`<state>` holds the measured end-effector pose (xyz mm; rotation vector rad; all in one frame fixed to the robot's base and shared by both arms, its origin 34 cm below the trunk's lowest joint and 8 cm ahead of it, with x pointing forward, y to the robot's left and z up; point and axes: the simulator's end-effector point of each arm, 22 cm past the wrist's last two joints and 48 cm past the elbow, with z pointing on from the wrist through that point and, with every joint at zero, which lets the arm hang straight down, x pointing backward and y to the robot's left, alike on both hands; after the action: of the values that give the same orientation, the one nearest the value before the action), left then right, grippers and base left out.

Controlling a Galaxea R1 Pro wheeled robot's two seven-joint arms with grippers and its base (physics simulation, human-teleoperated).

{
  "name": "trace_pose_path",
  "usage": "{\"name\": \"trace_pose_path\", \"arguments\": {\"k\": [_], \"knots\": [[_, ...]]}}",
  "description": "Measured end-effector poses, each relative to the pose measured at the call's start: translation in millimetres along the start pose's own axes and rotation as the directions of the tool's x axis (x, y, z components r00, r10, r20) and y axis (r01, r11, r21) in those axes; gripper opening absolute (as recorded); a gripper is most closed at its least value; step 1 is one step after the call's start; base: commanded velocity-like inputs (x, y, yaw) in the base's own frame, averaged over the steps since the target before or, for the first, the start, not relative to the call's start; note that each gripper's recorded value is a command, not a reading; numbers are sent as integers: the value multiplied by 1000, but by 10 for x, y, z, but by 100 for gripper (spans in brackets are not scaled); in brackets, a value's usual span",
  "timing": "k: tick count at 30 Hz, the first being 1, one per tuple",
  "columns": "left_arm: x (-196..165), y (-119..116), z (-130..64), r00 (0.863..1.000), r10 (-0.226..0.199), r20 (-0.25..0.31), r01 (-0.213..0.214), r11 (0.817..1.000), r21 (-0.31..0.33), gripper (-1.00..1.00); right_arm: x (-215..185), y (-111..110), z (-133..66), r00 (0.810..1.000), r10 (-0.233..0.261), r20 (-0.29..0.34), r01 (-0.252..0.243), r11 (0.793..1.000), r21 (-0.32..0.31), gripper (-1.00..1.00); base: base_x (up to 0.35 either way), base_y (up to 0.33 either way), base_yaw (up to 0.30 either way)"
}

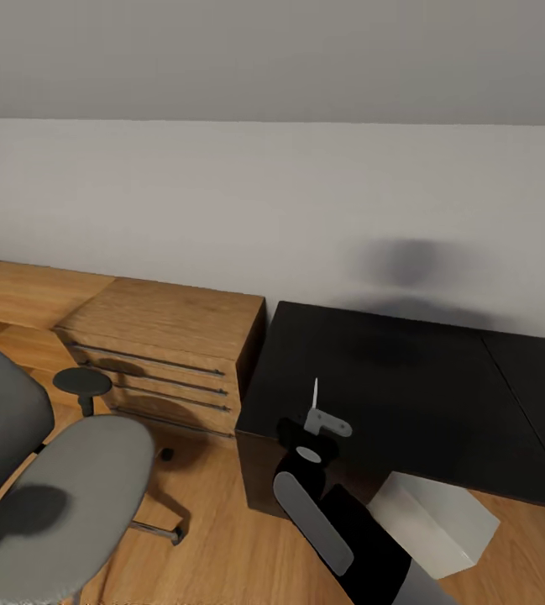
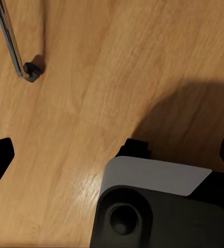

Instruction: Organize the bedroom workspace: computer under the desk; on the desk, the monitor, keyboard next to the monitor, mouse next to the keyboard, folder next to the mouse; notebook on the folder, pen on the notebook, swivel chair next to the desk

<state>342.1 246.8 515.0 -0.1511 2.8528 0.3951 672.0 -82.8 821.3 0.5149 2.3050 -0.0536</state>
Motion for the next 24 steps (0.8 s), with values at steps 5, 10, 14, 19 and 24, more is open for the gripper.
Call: {"name": "trace_pose_path", "arguments": {"k": [5, 10, 14, 19, 24], "knots": [[10, -1, 0, 1000, 1, -2, -1, 1000, 0, 100, 39, 61, -36, 999, -31, 12, 31, 999, -14, 100, 0, 0, 46], [12, -5, -1, 1000, 1, -2, -1, 1000, 0, 100, -11, 103, -57, 997, -62, 51, 63, 998, -25, 100, 0, 0, 15], [13, -11, -3, 1000, 2, -2, -2, 1000, 1, 100, -122, 194, -46, 986, -113, 123, 120, 991, -54, 100, 0, 0, 5], [13, -17, -4, 1000, 3, -2, -3, 1000, 2, 100, -140, 289, 117, 967, -196, 164, 212, 974, -83, 100, 0, 0, 1], [13, -19, -5, 1000, 3, -2, -3, 1000, 2, 100, -514, 413, 525, 939, -281, 199, 304, 948, -94, 100, 0, 0, 0]]}}
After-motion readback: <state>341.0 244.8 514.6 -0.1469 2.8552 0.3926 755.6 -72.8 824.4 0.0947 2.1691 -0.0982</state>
